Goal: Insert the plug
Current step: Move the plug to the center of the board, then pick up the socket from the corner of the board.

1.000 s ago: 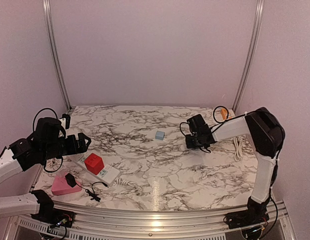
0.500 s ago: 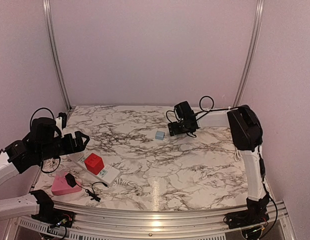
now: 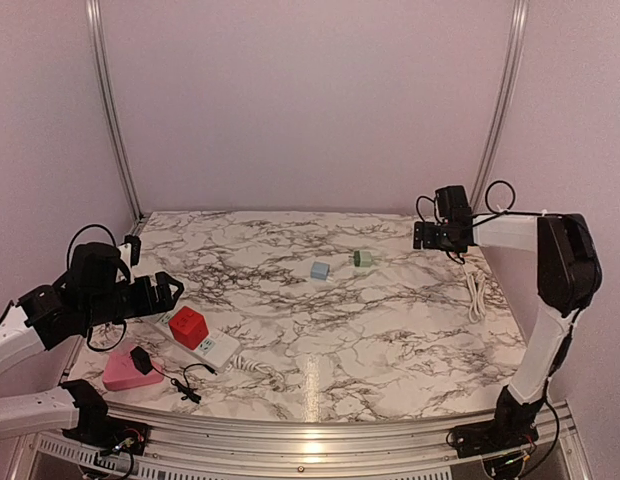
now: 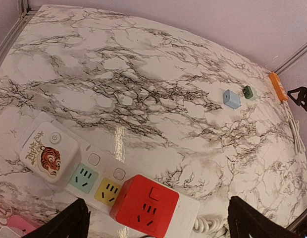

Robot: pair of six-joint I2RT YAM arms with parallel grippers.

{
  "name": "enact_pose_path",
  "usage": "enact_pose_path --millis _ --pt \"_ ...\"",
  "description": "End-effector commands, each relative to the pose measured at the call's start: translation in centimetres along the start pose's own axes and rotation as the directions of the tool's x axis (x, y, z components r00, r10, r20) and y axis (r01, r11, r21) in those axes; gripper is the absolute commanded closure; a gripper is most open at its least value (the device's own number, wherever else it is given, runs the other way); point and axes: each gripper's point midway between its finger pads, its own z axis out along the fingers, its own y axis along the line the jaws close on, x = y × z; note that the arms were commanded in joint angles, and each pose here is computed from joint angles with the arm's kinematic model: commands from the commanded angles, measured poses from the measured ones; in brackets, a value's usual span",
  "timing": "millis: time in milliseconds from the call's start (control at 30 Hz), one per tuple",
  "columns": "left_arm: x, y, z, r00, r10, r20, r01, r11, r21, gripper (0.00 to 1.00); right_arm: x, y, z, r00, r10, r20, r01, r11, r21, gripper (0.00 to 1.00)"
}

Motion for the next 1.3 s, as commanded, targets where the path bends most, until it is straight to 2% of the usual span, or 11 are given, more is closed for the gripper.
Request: enact_pose_path --millis 0,133,267,533,800,1133,1200,1267 --pt "-0.2 -0.4 0.4 1.0 -0.009 0.01 0.009 1.0 0.023 0.01 0.4 -5.3 0.6 0.995 0.095 0.011 -0.096 0.989 0.111 0.02" --pt "-0.2 -0.5 0.2 1.0 -0.009 0.014 0.009 1.0 0.03 0.01 1.2 -10.1 2.3 0.973 0.231 -0.017 -0.225 0.959 0.174 0.02" --pt "-0.2 -0.4 0.0 1.0 -0.007 0.019 0.006 0.999 0.033 0.01 1.5 -12.5 4.1 0.967 0.252 -0.031 -0.241 0.949 0.205 0.02" --pt "0.1 -0.6 0.0 1.0 -0.023 0.005 0.023 0.999 0.045 0.01 1.1 -13.7 7.7 0.961 0.271 -0.056 -0.255 0.947 0.196 0.02" --pt "0.0 -0.7 -0.1 1.0 -0.028 0.007 0.028 0.998 0.049 0.01 -0.7 -14.0 10.5 0.975 0.217 -0.055 -0.201 0.957 0.207 0.03" --pt "0.2 -0.6 0.2 1.0 -0.028 -0.003 0.028 0.999 0.044 0.01 -0.3 -12.7 13.0 0.979 0.189 -0.08 -0.178 0.976 0.125 0.16" --pt "0.2 -0.6 0.2 1.0 -0.027 -0.004 0.027 0.999 0.043 0.01 -0.4 -12.7 13.2 0.98 0.181 -0.076 -0.171 0.978 0.122 0.21" --pt "0.3 -0.6 0.2 1.0 -0.027 -0.006 0.027 0.999 0.043 0.01 -0.6 -12.6 13.2 0.983 0.169 -0.072 -0.16 0.98 0.118 0.3"
